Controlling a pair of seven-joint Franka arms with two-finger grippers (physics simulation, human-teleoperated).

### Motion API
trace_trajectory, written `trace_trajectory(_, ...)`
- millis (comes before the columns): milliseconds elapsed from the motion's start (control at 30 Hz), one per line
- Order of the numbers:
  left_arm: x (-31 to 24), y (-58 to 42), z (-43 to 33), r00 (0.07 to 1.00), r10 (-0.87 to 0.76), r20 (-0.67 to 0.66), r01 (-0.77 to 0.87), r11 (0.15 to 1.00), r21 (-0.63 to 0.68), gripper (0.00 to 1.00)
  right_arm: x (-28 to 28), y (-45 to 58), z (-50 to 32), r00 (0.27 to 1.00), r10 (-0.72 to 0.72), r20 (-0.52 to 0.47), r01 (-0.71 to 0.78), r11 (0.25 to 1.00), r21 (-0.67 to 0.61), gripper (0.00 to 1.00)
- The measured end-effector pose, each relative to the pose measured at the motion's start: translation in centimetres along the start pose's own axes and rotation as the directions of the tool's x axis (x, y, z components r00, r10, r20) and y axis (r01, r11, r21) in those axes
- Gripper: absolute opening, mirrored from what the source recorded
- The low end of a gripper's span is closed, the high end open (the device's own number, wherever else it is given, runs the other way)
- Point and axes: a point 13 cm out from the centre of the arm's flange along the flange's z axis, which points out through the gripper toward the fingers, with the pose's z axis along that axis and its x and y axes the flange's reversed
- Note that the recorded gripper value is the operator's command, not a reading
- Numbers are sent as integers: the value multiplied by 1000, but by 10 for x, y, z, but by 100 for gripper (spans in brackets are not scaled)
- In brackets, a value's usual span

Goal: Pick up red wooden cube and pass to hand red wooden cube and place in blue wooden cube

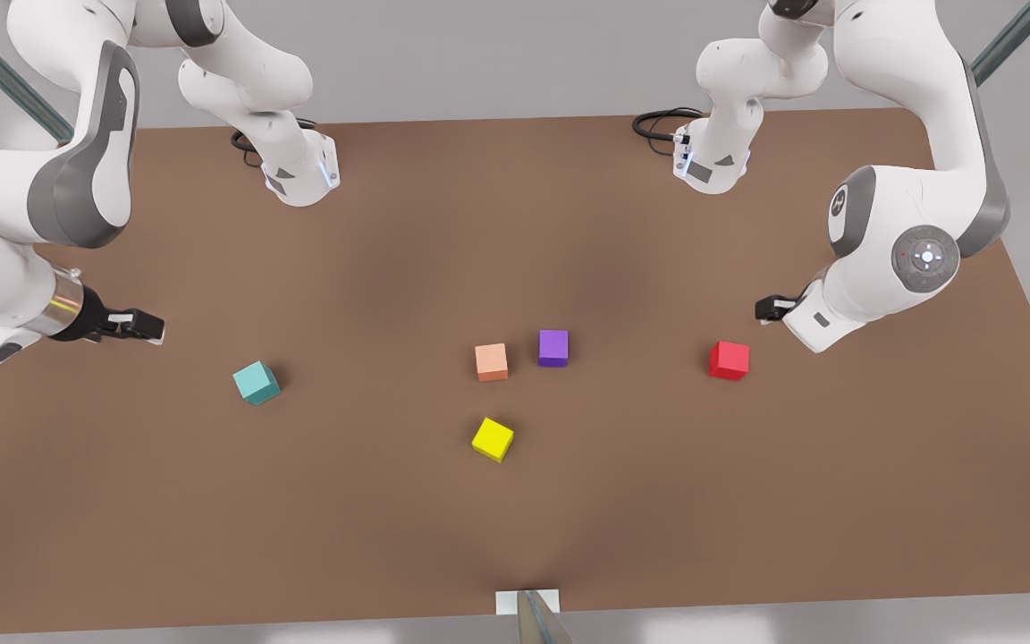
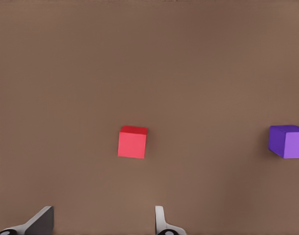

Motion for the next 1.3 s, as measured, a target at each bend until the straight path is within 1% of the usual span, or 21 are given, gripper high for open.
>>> trace_trajectory(100, -8, 2, 9, 1000, 13, -6, -13, 1000, 1, 100, -1, 0, 0, 1000, 1, 4, -1, 1000, -1, 100)
trace_trajectory(233, -38, -2, 105, 996, 37, -86, -36, 999, 11, 100, -2, 0, 0, 1000, 0, 6, 0, 1000, -2, 100)
trace_trajectory(300, -45, -5, 141, 994, 53, -92, -51, 999, 16, 100, -3, 1, 2, 1000, -1, 4, 1, 1000, -3, 100)
trace_trajectory(467, -34, -9, 217, 989, 112, -101, -110, 994, 25, 100, -5, 2, 7, 1000, -2, -2, 2, 1000, -6, 100)
trace_trajectory(833, -47, -3, 263, 980, 200, -19, -200, 979, 28, 100, -4, 3, 9, 1000, -3, -7, 2, 1000, -10, 100)
trace_trajectory(1300, -37, 5, 302, 980, 191, -51, -189, 981, 40, 100, -4, 3, 10, 1000, -3, -9, 3, 1000, -11, 100)
